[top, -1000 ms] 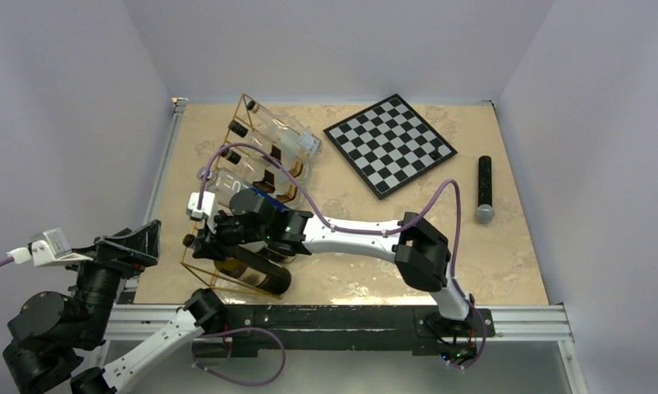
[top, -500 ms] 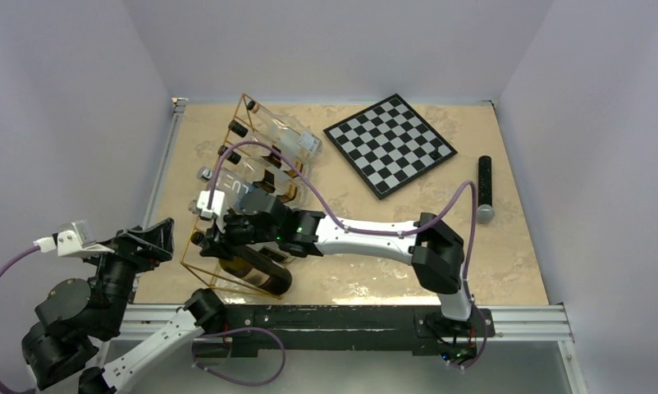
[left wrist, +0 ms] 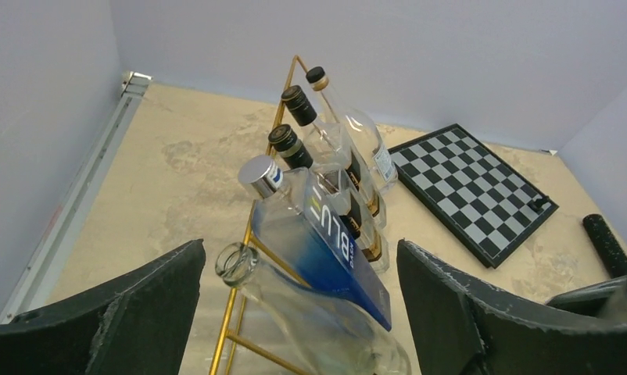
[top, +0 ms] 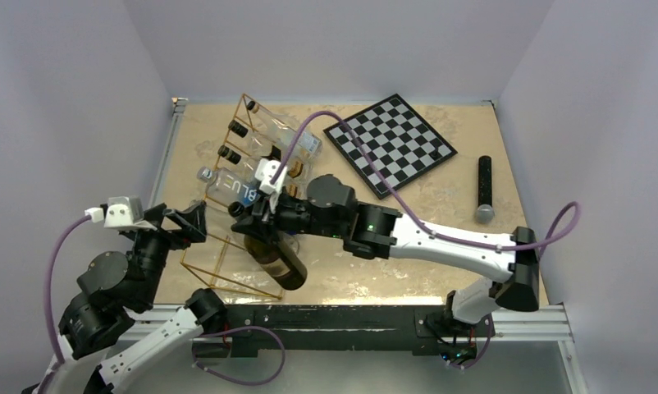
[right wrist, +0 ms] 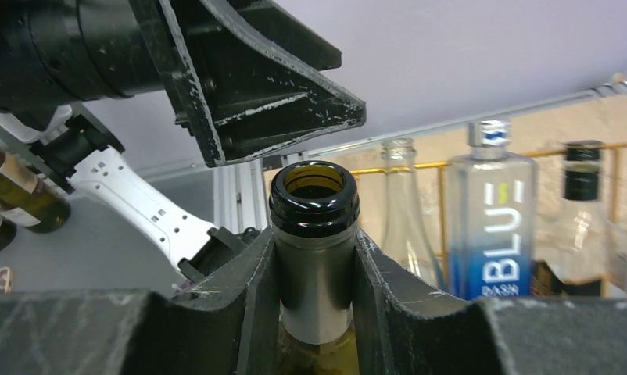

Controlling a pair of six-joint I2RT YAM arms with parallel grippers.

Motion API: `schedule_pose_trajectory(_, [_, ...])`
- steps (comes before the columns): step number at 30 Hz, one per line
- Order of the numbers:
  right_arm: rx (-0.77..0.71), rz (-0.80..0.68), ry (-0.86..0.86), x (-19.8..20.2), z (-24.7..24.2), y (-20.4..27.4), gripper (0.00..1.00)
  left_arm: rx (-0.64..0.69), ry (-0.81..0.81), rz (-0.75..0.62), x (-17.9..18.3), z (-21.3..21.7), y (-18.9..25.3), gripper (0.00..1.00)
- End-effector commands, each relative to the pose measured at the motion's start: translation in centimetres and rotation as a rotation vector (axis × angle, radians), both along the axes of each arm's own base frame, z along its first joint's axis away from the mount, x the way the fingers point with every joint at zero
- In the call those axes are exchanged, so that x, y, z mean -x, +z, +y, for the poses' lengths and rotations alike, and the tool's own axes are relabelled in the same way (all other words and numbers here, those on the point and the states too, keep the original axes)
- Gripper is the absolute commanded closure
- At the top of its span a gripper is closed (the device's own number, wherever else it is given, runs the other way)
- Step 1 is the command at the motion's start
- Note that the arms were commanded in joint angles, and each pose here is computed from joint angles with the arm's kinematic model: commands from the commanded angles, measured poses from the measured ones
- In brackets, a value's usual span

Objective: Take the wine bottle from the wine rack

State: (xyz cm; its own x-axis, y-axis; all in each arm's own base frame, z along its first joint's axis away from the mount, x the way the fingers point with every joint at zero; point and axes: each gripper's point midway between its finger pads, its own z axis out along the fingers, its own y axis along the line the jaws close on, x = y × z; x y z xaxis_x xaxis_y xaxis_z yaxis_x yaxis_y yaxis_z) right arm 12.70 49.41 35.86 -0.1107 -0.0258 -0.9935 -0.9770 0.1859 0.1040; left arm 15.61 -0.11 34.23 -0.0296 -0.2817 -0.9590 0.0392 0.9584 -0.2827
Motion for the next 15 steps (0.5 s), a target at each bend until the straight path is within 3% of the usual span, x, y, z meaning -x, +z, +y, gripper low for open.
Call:
schedule_pose_trajectory(1, [-0.092, -0.025, -0.153, -1.7, -5.3, 5.3, 1.00, -0.079, -0.036, -0.064, -1.8, -2.1, 1.3, 0.03])
schedule_pose_trajectory(9, [-0.102, -0.040, -0.543, -9.5, -17.2, 3.3, 1.00, -0.189, -0.086, 0.006, -3.8, -4.8, -3.6, 0.02])
schedule_pose_trajectory(15, [-0.203, -0.203, -0.892, -16.9, -28.2, 2.4, 1.00, -0.177, -0.096, 0.000, -3.7, -5.0, -4.2, 0.01])
